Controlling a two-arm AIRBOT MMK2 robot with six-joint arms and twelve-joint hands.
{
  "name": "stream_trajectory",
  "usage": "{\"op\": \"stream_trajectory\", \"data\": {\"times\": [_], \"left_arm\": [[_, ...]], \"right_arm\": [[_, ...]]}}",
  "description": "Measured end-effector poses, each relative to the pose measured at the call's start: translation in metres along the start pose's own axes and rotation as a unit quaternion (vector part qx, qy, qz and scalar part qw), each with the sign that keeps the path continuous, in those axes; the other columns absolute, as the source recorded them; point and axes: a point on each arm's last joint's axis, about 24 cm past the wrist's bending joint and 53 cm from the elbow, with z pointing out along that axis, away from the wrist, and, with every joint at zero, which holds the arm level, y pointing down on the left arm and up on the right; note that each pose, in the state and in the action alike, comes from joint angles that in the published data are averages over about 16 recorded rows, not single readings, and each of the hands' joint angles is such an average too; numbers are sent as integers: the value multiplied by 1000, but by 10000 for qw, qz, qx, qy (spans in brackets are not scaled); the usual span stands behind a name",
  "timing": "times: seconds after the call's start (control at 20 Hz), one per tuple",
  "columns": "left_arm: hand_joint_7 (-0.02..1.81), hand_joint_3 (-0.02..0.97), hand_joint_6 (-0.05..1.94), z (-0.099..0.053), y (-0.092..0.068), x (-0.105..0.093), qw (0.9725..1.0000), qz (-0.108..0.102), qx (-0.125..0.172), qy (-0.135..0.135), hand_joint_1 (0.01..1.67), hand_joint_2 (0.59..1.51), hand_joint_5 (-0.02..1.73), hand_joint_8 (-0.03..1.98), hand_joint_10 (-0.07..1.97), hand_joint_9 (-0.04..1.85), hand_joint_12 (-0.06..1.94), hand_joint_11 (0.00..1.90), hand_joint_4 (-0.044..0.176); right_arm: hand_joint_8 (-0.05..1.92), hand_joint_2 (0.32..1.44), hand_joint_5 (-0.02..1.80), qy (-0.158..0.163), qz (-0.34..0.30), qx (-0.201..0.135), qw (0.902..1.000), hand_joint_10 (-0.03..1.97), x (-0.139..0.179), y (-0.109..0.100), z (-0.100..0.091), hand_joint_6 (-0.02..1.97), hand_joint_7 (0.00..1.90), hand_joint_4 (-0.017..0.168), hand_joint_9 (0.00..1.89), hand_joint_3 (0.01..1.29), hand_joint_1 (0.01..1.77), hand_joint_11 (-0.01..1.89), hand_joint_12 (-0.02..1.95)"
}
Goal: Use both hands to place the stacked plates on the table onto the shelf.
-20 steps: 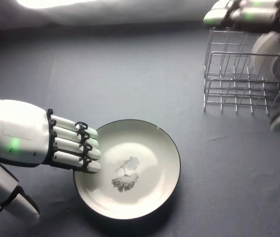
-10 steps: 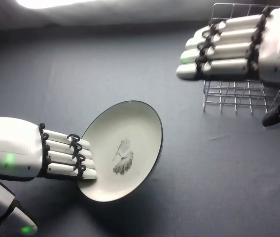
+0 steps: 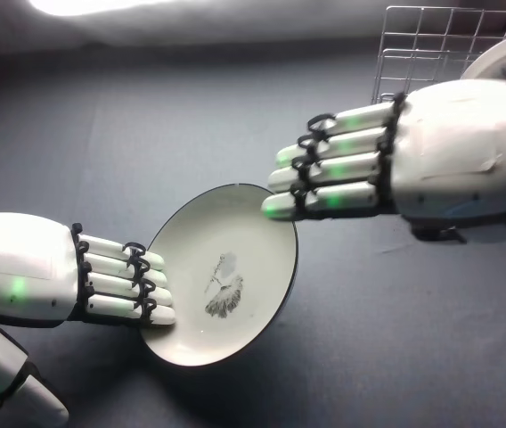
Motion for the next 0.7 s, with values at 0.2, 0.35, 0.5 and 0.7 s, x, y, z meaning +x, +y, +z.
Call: {"op": "stream_trajectory", "data": {"times": [0.2, 0.35, 0.5, 0.7], "left_arm": [[41, 21, -32, 0, 0, 0, 10000, 0, 2, 1, 15, 1139, 45, -14, -15, 42, -35, 14, -8], [42, 21, -32, 0, 0, 0, 10000, -1, 2, 1, 15, 1144, 46, -14, -14, 41, -35, 14, -8], [42, 21, -32, 0, 0, 0, 10000, -3, 5, 1, 15, 1148, 47, -14, -14, 41, -35, 13, -8], [43, 21, -33, 0, 0, 0, 10000, -7, 9, 0, 15, 1152, 48, -13, -14, 41, -34, 14, -8]], "right_arm": [[15, 1042, 20, 205, 102, -69, 9997, -3, 21, 7, 19, 22, 20, 3, 47, 14, 1457, 13, 558], [15, 1058, 21, 346, 172, -94, 9992, 1, 37, 9, 33, 22, 23, 3, 55, 13, 1480, 13, 592], [15, 1065, 27, 461, 228, -104, 9986, 4, 50, 10, 45, 22, 30, 3, 67, 13, 1483, 13, 623], [15, 1068, 44, 562, 271, -94, 9980, 8, 63, 7, 60, 22, 47, 3, 79, 13, 1473, 10, 666]]}}
